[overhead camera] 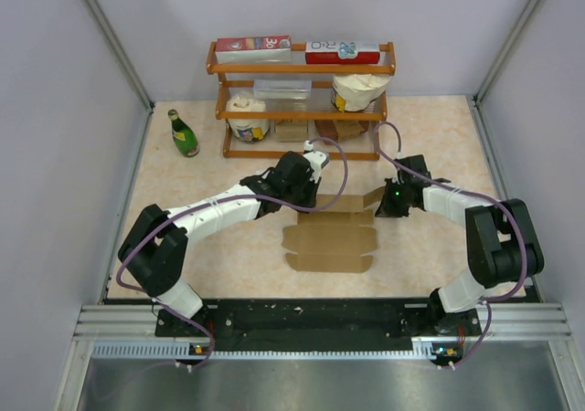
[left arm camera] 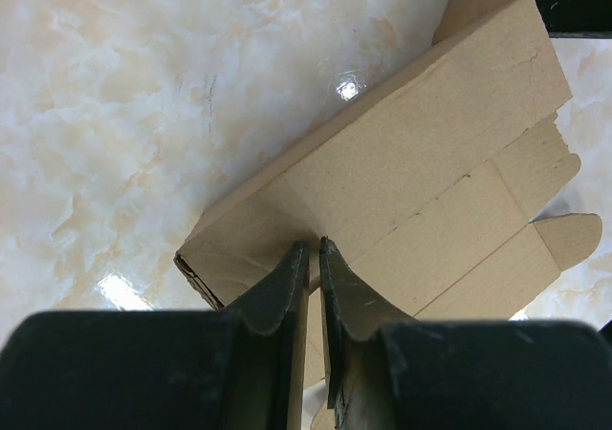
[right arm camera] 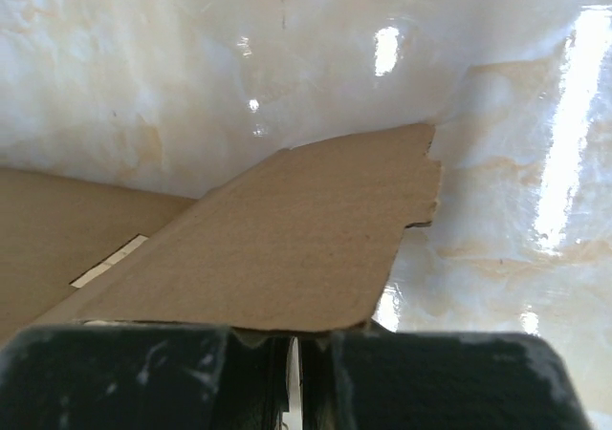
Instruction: Fold the paper box
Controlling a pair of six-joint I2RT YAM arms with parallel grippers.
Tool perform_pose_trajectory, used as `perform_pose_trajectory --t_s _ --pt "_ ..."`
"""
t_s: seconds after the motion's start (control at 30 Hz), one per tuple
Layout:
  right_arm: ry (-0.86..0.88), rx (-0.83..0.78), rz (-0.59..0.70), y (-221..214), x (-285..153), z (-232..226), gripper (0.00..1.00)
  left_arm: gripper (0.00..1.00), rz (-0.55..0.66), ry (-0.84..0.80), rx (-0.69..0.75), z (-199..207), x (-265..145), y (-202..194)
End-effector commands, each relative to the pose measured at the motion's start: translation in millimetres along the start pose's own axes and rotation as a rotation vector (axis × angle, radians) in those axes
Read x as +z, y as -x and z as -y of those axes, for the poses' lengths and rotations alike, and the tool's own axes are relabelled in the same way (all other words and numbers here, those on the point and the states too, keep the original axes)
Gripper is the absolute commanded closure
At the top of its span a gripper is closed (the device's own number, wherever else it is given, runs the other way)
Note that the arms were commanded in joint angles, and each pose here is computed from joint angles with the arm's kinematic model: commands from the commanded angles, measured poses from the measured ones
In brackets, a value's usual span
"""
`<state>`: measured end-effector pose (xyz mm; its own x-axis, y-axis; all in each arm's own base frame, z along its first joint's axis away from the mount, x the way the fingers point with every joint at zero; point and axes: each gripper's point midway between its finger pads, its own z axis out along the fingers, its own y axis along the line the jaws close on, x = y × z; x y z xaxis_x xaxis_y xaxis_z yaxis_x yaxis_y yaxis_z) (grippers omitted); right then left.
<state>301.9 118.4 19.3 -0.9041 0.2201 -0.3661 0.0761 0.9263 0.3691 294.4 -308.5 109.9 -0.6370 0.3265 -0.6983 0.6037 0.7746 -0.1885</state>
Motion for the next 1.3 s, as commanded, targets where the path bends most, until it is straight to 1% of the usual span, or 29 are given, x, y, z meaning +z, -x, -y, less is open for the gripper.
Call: perform_pose_trajectory --t_s 0.0,0.27,0.53,0.8,1.0,1.23,1.27 --pt "0.055 0.009 0.0 0.4 5.8 -6.7 1.0 0.85 0.004 0.005 0.006 -0.7 -0.2 3.5" --pt "0.108 -0.003 -0.003 -0.6 2.3 -16.4 1.0 0.85 -0.002 0.0 0.001 0.3 1.4 2.3" --pt "0.175 -0.008 0.026 8.4 -8.9 -31.7 1.0 0.85 -0.002 0.0 0.0 0.3 0.6 2.0" --pt "0.285 -0.022 0.034 10.9 -16.9 -51.8 1.0 0.85 -0.007 -0.003 -0.007 0.8 1.1 -0.5" --pt "0.383 -0.026 0.022 7.1 -15.9 -65.7 1.0 0.85 -0.004 -0.003 -0.005 0.6 0.1 -0.2" --pt "0.416 0.003 -0.004 -2.9 -6.3 -66.3 1.0 0.85 -0.004 -0.003 -0.005 0.6 -0.7 -0.4" --pt "0.425 0.003 0.009 0.2 -4.7 -67.4 1.0 0.85 -0.007 -0.002 -0.005 0.4 -0.3 -1.2"
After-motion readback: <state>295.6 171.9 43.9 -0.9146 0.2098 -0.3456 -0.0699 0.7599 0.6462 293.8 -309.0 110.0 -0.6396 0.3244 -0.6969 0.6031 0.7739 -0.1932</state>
